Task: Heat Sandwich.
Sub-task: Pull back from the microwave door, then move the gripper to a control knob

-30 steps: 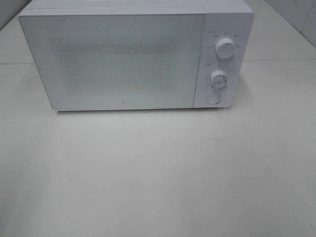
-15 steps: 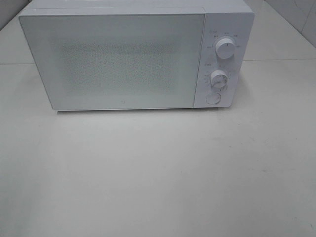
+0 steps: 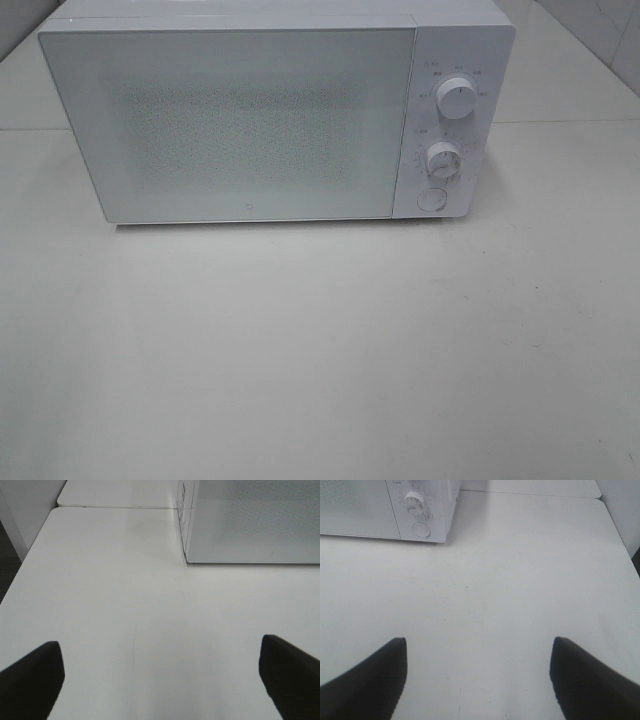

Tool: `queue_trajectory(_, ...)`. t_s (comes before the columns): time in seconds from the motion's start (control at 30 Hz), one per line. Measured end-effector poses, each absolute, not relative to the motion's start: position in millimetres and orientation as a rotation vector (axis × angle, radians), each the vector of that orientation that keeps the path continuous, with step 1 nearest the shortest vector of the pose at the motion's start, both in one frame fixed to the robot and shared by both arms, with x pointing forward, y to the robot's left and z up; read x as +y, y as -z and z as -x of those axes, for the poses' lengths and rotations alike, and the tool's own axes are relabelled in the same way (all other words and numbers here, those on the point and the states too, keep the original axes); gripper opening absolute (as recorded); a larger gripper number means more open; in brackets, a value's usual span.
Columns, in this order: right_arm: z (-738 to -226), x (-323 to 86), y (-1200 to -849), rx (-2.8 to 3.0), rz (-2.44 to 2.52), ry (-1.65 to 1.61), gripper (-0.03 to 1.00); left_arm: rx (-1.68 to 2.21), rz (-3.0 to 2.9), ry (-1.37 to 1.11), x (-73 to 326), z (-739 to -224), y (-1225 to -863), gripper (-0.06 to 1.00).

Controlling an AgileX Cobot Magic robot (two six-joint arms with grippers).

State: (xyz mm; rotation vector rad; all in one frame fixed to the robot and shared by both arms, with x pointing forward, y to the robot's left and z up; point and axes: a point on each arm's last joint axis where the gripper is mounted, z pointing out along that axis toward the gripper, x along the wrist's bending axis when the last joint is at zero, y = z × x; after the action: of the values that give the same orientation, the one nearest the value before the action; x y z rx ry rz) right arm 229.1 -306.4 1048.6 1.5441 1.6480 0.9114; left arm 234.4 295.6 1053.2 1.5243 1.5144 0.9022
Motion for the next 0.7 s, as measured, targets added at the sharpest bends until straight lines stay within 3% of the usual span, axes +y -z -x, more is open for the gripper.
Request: queue_trajectory(0.7, -229.1, -306.4, -1048.6, 1.648, -1.544, -0.911, 0.76, 1.514, -1.524, -0.902, 295.6, -234.4, -1053.2, 0.99)
